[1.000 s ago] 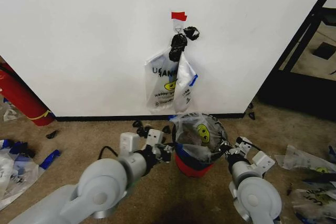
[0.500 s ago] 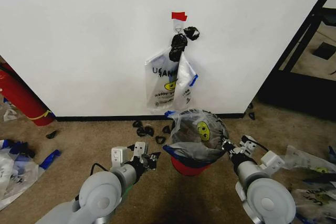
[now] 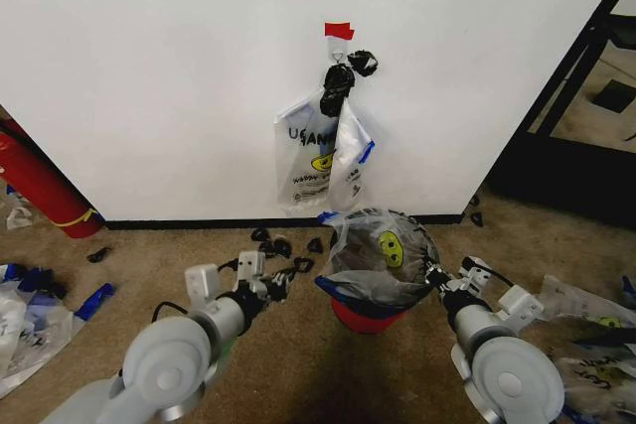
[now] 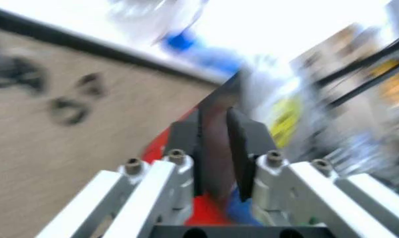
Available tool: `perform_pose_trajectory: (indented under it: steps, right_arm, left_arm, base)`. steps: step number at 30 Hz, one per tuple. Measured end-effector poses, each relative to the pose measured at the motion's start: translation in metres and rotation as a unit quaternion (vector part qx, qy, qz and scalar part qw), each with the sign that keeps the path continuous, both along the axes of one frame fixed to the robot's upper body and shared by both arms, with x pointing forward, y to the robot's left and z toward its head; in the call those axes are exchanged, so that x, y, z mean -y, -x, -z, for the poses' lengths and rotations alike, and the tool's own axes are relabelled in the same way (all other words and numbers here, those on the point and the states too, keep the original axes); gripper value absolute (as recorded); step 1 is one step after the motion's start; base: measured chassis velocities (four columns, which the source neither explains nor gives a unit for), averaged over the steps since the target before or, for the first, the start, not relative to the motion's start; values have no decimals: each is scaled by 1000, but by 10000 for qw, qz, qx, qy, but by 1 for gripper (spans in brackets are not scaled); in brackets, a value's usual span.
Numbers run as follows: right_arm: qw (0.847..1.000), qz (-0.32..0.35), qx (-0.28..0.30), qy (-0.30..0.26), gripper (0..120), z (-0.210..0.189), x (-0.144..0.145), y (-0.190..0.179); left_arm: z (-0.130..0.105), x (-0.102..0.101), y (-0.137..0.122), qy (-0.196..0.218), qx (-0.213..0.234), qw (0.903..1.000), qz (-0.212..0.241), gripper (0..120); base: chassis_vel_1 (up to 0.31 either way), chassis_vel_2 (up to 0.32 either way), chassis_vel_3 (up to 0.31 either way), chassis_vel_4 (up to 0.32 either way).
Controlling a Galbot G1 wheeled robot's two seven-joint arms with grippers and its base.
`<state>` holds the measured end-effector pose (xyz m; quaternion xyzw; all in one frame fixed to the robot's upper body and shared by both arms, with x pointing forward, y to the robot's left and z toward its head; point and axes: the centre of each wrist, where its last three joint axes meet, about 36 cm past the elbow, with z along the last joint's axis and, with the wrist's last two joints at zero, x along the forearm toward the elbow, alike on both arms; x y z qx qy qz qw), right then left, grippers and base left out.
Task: Pick up the garbage bag from the wall and place it over the trash bin.
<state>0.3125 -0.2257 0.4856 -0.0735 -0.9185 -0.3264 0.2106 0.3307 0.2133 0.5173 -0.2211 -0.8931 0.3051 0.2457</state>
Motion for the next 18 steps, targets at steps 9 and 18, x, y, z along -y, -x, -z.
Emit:
perform_pose_trajectory:
  steps: [9, 18]
  right_arm:
    - [9999, 3, -1, -108, 1, -5, 8, 2]
    - [9994, 67, -13, -332, 1, -12, 14, 0]
  left_arm:
    - [62, -29, -3, 1000, 49, 9932, 595, 53]
    - [79, -27, 2, 1654, -51, 9824, 864, 86]
  base:
    - [0, 0, 0, 0]
    - [0, 0, 0, 0]
